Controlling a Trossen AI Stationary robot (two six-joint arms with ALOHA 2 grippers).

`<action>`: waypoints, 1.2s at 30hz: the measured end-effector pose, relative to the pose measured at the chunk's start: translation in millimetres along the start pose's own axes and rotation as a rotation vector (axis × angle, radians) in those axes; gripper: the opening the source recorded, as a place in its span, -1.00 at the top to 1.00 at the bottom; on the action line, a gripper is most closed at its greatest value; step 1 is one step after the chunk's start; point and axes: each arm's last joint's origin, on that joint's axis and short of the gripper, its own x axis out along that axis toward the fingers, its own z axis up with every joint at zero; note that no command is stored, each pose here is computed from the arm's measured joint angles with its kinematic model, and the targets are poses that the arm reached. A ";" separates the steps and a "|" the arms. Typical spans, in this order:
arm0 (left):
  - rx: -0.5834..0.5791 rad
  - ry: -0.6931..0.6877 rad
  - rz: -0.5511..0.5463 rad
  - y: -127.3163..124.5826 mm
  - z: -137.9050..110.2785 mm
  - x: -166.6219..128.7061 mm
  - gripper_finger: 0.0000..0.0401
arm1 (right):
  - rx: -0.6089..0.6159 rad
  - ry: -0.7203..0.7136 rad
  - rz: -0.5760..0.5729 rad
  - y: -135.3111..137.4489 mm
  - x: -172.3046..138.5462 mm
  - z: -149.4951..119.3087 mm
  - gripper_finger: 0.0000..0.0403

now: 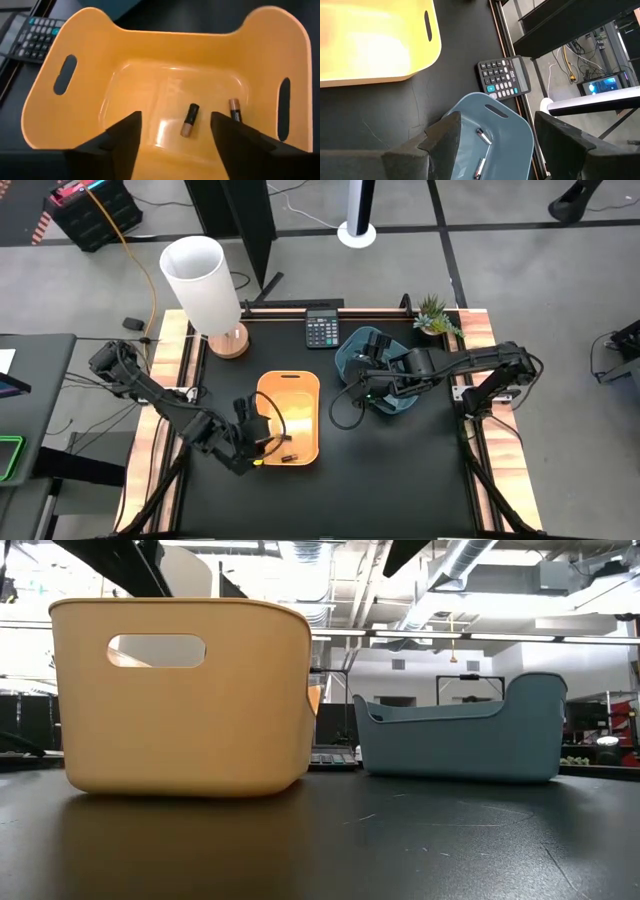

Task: Sort batteries
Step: Put the black battery into the yellow bin

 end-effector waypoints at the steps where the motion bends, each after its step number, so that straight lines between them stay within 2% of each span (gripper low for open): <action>1: -0.021 -0.002 0.005 0.1 -0.5 -0.8 -0.21 | 0.000 0.000 0.000 -0.1 0.0 0.0 -0.34; 4: -0.065 0.045 -0.016 -2.2 -7.7 -6.1 -0.24 | 0.001 0.000 0.000 -0.1 0.1 0.0 -0.34; 9: -0.163 0.148 -0.057 -14.6 -29.7 -23.3 -0.15 | -0.002 -0.003 0.003 1.3 -1.1 -0.1 -0.34; 13: -0.238 0.150 -0.088 -26.8 -44.3 -40.0 -0.05 | -0.001 -0.002 0.002 1.1 -0.9 -0.1 -0.34; 17: -0.344 0.181 -0.073 -31.1 -61.2 -53.1 0.02 | 0.003 -0.002 0.002 0.9 -0.8 -0.1 -0.34; 22: -0.413 0.303 -0.024 -38.1 -88.3 -42.3 0.05 | 0.012 -0.002 0.002 0.9 -0.8 -0.1 -0.34; 26: -0.430 0.435 0.036 -47.7 -106.8 -26.4 -0.01 | 0.016 -0.003 0.004 1.7 -1.4 -0.1 -0.34; 33: -0.446 0.556 0.128 -62.7 -121.9 -8.0 -0.12 | 0.016 -0.003 0.004 1.6 -1.3 -0.1 -0.34; 36: -0.445 0.566 0.126 -69.1 -125.0 -1.3 -0.14 | 0.017 -0.003 0.003 1.5 -1.3 -0.1 -0.34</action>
